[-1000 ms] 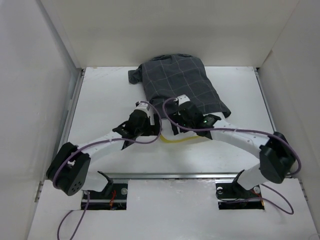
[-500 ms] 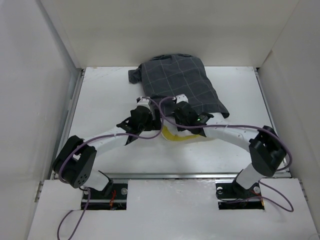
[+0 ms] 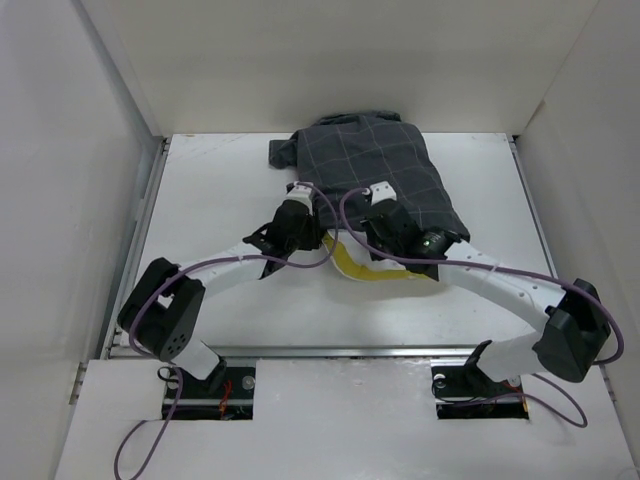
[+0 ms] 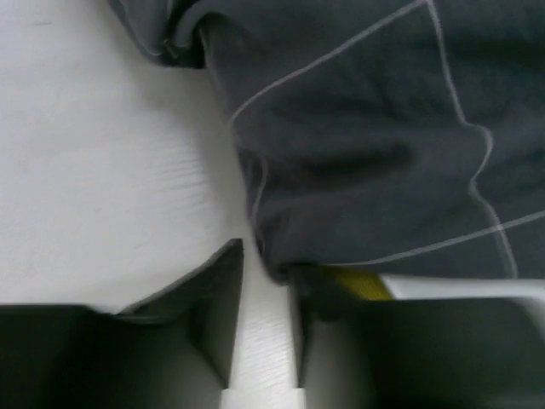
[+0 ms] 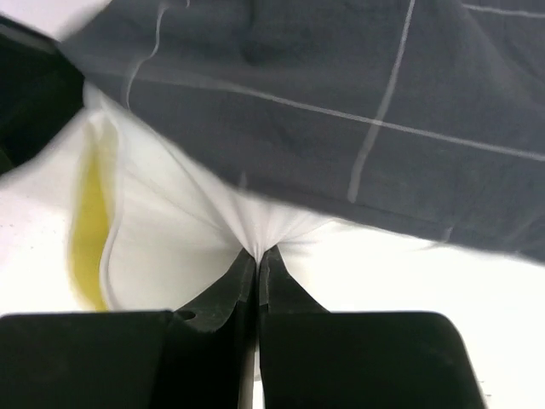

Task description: Put the pillow into the pillowcase

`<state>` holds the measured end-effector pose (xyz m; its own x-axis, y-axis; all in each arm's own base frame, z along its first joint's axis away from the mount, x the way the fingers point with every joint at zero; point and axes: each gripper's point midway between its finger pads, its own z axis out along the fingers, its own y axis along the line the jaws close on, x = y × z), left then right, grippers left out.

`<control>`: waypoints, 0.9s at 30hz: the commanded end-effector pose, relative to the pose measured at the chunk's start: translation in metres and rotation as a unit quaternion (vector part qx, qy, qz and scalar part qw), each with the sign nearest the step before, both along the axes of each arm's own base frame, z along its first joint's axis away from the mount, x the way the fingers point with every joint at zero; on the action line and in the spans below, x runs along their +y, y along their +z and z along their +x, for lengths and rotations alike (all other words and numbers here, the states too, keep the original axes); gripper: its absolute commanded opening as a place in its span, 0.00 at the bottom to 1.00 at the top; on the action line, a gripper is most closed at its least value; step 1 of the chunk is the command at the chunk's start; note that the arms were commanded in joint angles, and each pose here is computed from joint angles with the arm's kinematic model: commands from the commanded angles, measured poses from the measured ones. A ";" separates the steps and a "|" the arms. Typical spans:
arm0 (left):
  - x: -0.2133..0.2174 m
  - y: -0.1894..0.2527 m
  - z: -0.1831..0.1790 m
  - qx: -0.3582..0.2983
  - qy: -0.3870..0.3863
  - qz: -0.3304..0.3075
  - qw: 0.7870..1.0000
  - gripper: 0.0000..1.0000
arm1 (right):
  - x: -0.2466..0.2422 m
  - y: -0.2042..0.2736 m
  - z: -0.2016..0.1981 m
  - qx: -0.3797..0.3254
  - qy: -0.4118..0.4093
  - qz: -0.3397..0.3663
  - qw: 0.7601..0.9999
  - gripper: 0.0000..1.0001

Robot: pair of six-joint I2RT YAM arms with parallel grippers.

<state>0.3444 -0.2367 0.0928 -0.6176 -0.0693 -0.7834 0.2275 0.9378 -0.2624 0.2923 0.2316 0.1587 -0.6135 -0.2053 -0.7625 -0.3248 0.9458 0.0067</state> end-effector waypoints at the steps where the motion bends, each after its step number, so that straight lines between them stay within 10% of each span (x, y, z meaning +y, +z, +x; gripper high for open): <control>1: -0.025 0.023 0.017 -0.040 -0.030 -0.031 0.998 0.18 | 0.007 0.026 0.005 -0.036 0.007 0.032 0.999 0.00; 3: -0.041 0.034 0.018 -0.051 -0.049 -0.036 0.997 0.00 | 0.006 0.030 0.014 -0.054 -0.010 0.031 0.998 0.00; 14: -0.020 0.160 -0.089 -0.135 -0.077 -0.091 0.984 0.00 | -0.046 0.116 0.054 -0.225 -0.253 0.143 0.930 0.00; 22: -0.041 0.205 -0.161 -0.080 -0.224 -0.173 0.956 0.00 | -0.041 0.135 0.078 -0.312 -0.385 0.315 0.810 0.00; 27: -0.052 0.223 -0.195 -0.055 -0.313 -0.199 0.927 0.00 | 0.020 0.107 0.091 -0.304 -0.382 0.289 0.823 0.00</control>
<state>0.1952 -0.2691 0.2628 -0.5413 -0.0407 -0.8398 0.6045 0.6754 -0.4224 0.3689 0.2353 0.2303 -0.0393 0.4127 -0.9100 0.2356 0.8889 0.3929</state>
